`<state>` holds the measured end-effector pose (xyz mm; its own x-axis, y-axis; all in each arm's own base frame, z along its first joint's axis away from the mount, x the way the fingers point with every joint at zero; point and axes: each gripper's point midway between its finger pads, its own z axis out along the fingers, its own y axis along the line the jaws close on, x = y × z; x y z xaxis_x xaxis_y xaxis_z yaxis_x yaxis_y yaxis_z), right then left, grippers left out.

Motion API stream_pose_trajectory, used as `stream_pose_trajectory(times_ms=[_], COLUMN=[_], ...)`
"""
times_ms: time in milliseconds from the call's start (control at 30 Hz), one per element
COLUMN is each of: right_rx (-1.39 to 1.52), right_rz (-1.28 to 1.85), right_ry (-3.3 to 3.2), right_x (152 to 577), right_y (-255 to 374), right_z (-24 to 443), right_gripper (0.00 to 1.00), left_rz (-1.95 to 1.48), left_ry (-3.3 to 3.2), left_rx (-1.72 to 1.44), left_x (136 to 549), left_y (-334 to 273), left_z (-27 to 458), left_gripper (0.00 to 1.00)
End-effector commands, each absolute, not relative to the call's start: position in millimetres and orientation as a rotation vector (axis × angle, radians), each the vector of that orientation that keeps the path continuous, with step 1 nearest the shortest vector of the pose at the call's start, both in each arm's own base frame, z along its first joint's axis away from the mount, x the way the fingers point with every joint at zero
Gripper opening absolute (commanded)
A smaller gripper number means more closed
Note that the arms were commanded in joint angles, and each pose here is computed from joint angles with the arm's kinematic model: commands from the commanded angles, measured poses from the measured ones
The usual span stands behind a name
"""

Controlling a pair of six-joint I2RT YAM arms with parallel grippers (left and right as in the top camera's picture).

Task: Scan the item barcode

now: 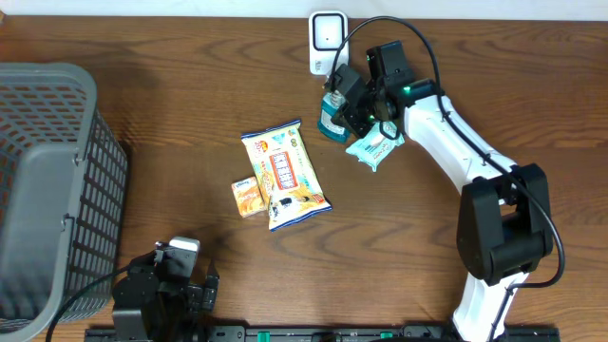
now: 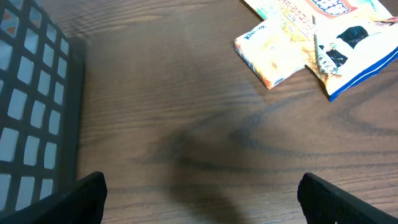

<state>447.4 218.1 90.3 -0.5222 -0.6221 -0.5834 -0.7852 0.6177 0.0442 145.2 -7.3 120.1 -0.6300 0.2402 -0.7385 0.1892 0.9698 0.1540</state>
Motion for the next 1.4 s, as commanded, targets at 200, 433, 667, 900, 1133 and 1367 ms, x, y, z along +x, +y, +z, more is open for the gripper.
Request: stream_pose_trajectory(times_ms=[200, 433, 667, 900, 1133, 1367], right_rx=[-1.063, -0.980, -0.923, -0.791, -0.640, -0.549], right_rz=[0.463, 0.508, 0.514, 0.236, 0.097, 0.104], right_ry=[2.417, 2.552, 2.562, 2.557, 2.590, 2.577], right_x=[416, 393, 394, 412, 394, 354], right_y=[205, 199, 208, 216, 234, 211], right_z=[117, 117, 119, 118, 122, 174], right_gripper=[0.15, 0.10, 0.10, 0.02, 0.02, 0.02], left_rz=[0.079, 0.079, 0.079, 0.079, 0.079, 0.079], left_ry=[2.275, 2.275, 2.276, 2.276, 2.276, 2.276], left_rx=[0.276, 0.276, 0.276, 0.276, 0.276, 0.276], left_x=[145, 145, 145, 145, 145, 145], left_y=[-6, -6, -6, -6, -6, -6], left_z=[119, 119, 119, 119, 119, 119], left_gripper=[0.98, 0.98, 0.98, 0.98, 0.98, 0.98])
